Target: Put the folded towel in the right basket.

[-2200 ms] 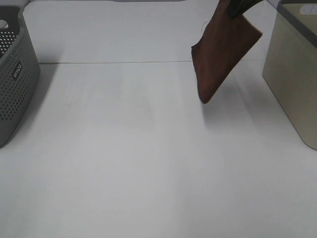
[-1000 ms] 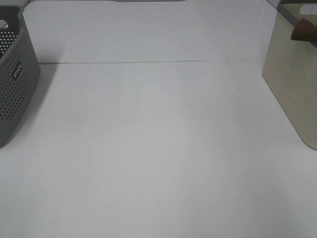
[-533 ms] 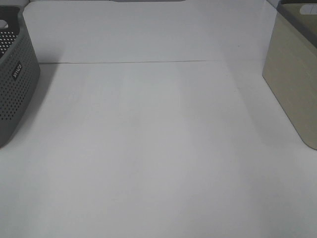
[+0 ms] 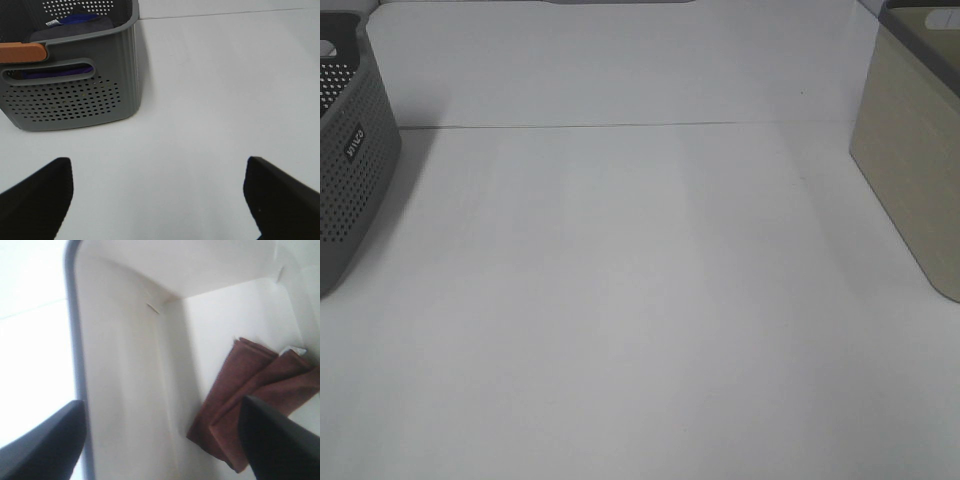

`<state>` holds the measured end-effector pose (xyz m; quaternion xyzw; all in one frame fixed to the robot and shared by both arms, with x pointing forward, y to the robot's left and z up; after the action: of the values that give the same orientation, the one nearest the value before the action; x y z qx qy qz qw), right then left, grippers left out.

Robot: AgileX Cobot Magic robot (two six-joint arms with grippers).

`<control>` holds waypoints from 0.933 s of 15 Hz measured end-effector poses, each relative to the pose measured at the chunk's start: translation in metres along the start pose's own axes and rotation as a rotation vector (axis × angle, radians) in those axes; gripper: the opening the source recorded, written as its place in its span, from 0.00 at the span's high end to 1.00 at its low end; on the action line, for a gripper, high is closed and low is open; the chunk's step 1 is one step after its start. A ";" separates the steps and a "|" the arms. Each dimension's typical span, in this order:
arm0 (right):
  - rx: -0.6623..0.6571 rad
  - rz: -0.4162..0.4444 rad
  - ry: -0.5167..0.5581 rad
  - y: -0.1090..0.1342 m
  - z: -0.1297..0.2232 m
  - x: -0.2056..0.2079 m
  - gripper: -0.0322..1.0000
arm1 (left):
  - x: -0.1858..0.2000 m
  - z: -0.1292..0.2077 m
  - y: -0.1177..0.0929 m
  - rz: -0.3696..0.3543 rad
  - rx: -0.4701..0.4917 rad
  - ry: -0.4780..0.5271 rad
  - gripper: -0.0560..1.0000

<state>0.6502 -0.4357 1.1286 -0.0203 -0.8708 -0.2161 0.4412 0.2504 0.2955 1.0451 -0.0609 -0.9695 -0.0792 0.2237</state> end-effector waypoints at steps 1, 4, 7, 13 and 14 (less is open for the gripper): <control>0.008 -0.021 -0.027 0.009 0.000 0.013 0.21 | 0.000 0.000 0.000 0.000 0.000 0.000 0.12; 0.066 -0.023 -0.051 0.036 0.012 0.039 0.21 | 0.000 0.000 0.000 0.000 0.000 0.000 0.12; 0.170 -0.037 0.005 0.079 0.049 0.049 0.21 | 0.000 0.000 0.000 0.000 0.000 0.000 0.12; 0.258 0.010 0.148 0.104 0.162 0.079 0.21 | 0.000 0.000 0.000 0.000 0.000 0.000 0.12; 0.264 0.028 0.145 0.098 0.176 0.087 0.21 | 0.000 0.000 0.000 0.000 0.000 0.000 0.12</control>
<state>0.4853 -0.2909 1.1403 0.0415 -0.8570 -0.0943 0.5049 0.2504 0.2955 1.0451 -0.0609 -0.9695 -0.0792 0.2237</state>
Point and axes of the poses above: a point on each arm's last joint axis where the gripper is mounted, x pointing back along that axis away from the gripper, y along the wrist's bending axis when the last joint is at zero, z = x × y, the point moved 2 cm from there along -x, pointing out along that axis toward the gripper, and after that the axes turned 9 degrees about -x, right-handed, at the moved point
